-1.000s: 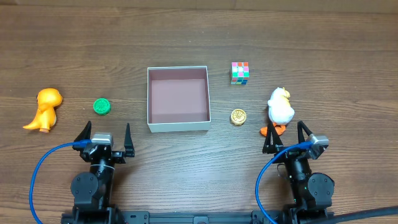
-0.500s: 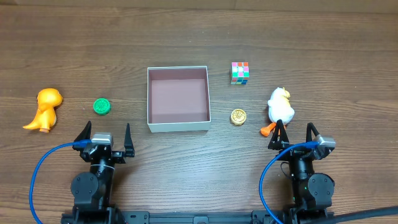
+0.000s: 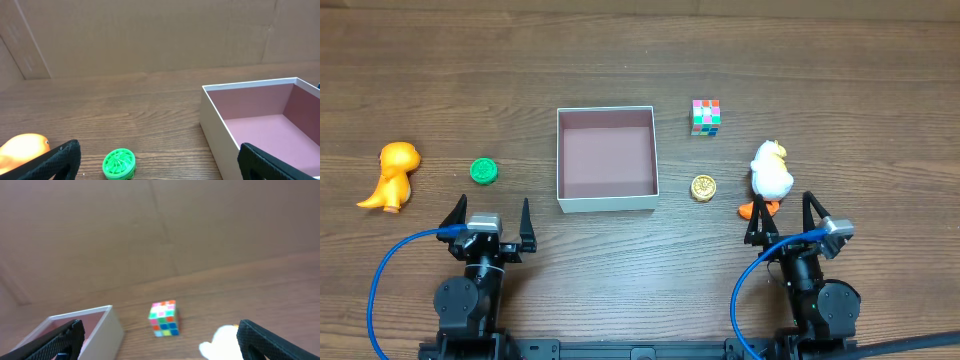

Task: Pack container
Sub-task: 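Raise the right arm and move the right gripper forward over the duck, then move the right gripper left and lower it onto the Rubik's cube, then close the right gripper on the Rubik's cube and lift it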

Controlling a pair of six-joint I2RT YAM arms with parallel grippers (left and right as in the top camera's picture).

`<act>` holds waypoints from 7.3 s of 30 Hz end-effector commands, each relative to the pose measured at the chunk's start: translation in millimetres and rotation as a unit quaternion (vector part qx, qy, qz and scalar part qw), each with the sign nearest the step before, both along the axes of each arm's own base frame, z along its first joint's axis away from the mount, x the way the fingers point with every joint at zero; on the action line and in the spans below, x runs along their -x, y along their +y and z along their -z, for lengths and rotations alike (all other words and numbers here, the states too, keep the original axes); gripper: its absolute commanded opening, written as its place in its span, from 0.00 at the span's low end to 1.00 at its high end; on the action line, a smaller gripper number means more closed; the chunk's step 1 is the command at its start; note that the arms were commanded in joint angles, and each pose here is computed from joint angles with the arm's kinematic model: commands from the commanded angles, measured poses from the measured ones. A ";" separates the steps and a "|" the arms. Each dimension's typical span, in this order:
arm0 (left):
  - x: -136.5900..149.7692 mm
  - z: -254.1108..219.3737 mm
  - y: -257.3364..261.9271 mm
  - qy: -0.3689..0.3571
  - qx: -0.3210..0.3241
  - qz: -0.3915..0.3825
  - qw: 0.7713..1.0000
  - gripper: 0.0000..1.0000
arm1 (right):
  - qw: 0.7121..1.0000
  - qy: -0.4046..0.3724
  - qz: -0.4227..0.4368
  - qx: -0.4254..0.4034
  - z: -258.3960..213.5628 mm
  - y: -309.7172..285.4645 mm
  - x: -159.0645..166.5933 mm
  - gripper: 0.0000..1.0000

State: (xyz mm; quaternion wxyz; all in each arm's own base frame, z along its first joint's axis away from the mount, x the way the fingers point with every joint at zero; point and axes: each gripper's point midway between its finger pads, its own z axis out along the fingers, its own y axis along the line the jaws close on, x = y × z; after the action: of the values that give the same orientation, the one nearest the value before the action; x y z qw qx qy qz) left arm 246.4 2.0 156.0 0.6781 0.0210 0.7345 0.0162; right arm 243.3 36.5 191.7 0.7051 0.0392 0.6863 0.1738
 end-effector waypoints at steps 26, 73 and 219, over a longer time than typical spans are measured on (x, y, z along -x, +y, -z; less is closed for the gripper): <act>0.0 0.4 -2.3 -0.001 -0.007 0.009 1.000 1.00 | 0.883 0.443 0.005 0.157 1.0 -13.1 -81.6 1.00; 0.0 0.4 -2.3 -0.001 -0.007 0.009 1.000 1.00 | 0.798 0.592 0.025 0.116 118.4 -41.3 -108.3 1.00; 0.0 0.4 -2.3 -0.001 -0.007 0.009 1.000 1.00 | 0.827 0.535 -0.022 0.172 152.1 81.3 -236.8 0.77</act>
State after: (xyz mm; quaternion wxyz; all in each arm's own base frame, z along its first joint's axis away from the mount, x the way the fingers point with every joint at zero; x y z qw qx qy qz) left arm 246.4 0.7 156.6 0.6790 0.0238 0.7336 0.0136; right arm 472.8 116.0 34.0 0.2071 -0.0110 0.9780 0.0202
